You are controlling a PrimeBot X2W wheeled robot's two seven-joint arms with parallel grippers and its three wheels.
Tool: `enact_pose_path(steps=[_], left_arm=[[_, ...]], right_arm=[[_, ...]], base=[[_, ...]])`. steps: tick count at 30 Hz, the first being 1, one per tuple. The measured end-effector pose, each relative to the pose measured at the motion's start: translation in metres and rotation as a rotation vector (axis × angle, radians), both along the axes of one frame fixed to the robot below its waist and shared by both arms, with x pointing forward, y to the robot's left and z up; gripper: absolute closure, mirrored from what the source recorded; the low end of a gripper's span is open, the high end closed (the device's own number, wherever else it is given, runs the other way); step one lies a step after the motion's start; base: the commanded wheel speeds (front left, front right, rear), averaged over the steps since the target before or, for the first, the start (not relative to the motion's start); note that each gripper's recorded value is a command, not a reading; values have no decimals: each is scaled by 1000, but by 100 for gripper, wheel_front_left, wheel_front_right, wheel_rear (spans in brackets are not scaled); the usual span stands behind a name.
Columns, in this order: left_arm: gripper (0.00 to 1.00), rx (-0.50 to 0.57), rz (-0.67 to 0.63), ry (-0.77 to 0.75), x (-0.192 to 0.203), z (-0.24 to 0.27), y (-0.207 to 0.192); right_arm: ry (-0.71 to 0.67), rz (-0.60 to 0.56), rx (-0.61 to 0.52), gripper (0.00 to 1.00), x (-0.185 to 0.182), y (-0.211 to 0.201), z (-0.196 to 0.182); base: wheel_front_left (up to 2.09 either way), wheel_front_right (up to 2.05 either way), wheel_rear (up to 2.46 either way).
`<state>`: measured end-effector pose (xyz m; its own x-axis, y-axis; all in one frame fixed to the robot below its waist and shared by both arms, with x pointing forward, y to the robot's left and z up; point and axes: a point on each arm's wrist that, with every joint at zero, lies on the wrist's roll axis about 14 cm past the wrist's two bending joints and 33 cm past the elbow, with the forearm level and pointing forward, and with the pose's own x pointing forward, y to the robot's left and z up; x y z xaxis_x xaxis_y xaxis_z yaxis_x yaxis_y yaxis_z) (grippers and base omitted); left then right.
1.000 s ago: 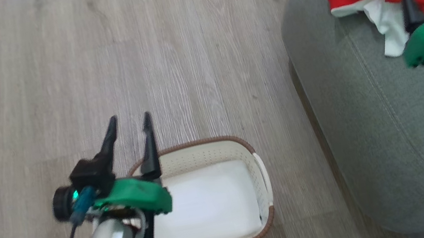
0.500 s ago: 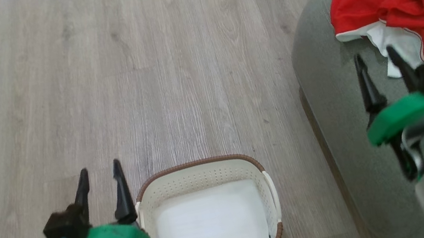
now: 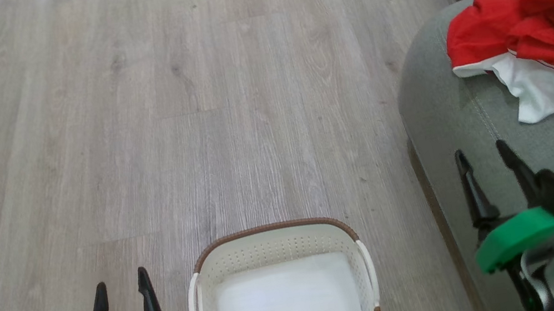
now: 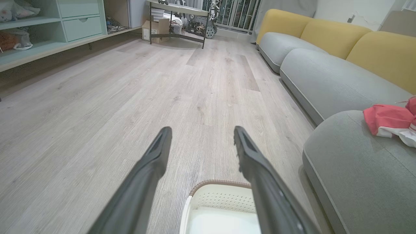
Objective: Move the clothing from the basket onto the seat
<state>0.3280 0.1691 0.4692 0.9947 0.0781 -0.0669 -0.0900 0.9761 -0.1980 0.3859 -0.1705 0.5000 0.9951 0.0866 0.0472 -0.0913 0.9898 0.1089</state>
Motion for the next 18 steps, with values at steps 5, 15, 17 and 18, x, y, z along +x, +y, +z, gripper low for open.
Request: enact_pose_path(steps=[5, 15, 17, 18], left_arm=[[0, -1, 12, -17, -4, 4, 4], [0, 18, 23, -23, -10, 5, 10], [0, 22, 17, -23, -10, 5, 9], [0, 22, 15, -23, -10, 5, 9]], right_arm=[[0, 42, 26, 0, -10, 16, -1], [17, 59, 44, 0, -17, 23, -7], [18, 63, 45, 0, -17, 24, -7], [19, 65, 45, 0, -17, 24, -8]], base=[[0, 0, 0], [0, 0, 0], [0, 0, 0], [0, 0, 0]])
